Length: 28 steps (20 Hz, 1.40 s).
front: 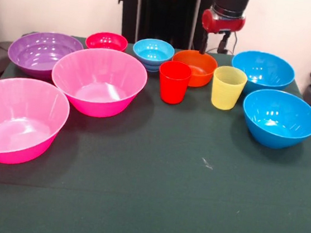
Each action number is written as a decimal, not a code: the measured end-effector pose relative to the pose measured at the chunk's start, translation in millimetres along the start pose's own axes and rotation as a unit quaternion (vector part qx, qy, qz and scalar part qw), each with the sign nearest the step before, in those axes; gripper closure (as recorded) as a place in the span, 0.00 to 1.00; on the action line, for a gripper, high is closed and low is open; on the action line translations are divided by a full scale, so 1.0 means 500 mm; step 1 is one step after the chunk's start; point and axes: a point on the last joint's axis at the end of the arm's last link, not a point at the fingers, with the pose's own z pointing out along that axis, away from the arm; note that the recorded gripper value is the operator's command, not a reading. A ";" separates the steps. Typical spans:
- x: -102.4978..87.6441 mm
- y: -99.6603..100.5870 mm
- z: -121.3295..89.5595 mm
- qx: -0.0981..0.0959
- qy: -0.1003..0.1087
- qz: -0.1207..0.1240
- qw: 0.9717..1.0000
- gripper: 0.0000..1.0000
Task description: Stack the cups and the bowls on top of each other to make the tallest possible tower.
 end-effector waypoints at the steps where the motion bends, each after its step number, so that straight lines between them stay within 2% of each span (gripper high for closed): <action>1: 0.000 -0.005 0.000 -0.001 0.000 0.004 1.000 0.00; 10: -0.002 -0.040 0.005 -0.008 -0.001 0.032 0.999 0.00; 28: -0.002 -0.028 0.015 -0.017 -0.001 0.030 0.999 0.00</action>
